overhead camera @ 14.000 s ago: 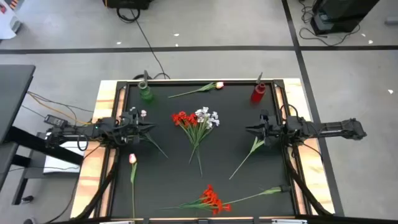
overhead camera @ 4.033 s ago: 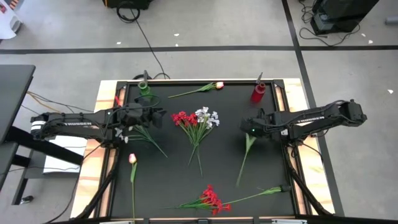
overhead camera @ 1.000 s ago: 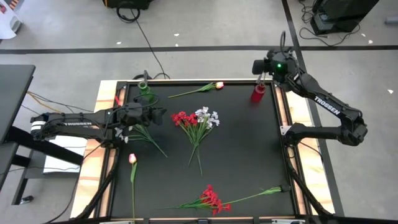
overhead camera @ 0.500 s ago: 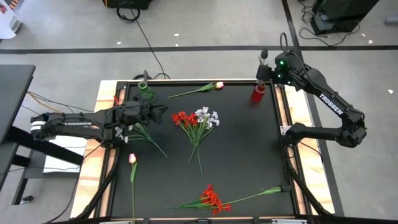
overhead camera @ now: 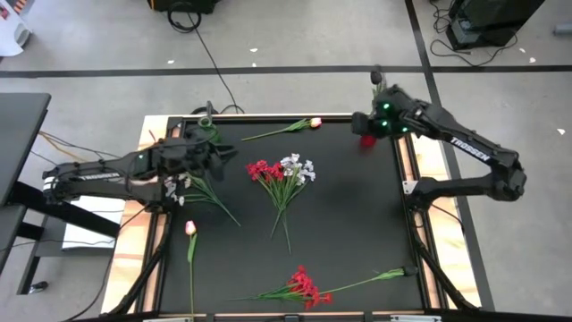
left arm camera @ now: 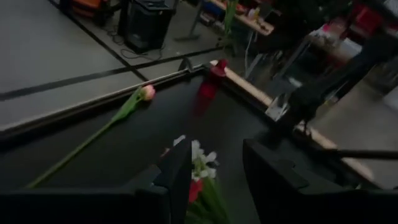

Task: Sort flowers into vase by color
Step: Put the bottom red flower into the red flower vase

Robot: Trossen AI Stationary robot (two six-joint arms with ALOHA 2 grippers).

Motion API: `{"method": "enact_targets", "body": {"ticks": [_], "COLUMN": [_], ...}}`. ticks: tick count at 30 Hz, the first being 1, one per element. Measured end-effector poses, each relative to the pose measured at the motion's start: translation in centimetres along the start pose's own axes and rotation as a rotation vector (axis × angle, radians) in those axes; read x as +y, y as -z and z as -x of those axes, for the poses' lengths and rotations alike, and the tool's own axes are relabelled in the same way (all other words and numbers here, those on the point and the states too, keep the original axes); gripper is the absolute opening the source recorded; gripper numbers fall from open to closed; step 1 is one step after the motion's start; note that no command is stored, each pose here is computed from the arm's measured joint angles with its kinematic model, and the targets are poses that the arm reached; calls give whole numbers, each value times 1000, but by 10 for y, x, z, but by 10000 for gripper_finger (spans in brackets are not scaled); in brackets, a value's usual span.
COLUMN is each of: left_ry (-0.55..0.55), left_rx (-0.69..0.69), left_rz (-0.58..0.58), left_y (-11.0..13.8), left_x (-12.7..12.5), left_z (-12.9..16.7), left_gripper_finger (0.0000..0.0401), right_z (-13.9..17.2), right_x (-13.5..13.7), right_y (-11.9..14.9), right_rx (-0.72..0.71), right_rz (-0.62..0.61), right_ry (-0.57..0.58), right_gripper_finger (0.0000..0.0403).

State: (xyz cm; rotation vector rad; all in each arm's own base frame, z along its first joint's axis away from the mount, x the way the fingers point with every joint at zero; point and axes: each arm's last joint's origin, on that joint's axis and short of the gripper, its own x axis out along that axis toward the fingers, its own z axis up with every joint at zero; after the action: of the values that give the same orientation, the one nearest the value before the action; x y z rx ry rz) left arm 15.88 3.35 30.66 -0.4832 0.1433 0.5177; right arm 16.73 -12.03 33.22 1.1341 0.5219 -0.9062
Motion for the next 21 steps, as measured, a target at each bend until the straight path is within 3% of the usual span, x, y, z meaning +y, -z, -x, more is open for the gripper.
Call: {"method": "enact_targets", "body": {"ticks": [10,16,21], "left_ry": [-99,-130,-149], "left_rx": [176,234,279], "left_rz": [-99,-126,-156], "left_y": [-8,-5,-2], "left_x": [1,4,7], "left_z": [17,20,21], "left_gripper_finger": [149,149,149], "right_z": [-54,-94,-129], "right_x": [50,86,114], "right_y": [46,81,108], "right_rx": [106,152,142], "right_rz": [27,81,139], "right_ry": [-32,-158,-334], "right_gripper_finger": [166,166,166]}}
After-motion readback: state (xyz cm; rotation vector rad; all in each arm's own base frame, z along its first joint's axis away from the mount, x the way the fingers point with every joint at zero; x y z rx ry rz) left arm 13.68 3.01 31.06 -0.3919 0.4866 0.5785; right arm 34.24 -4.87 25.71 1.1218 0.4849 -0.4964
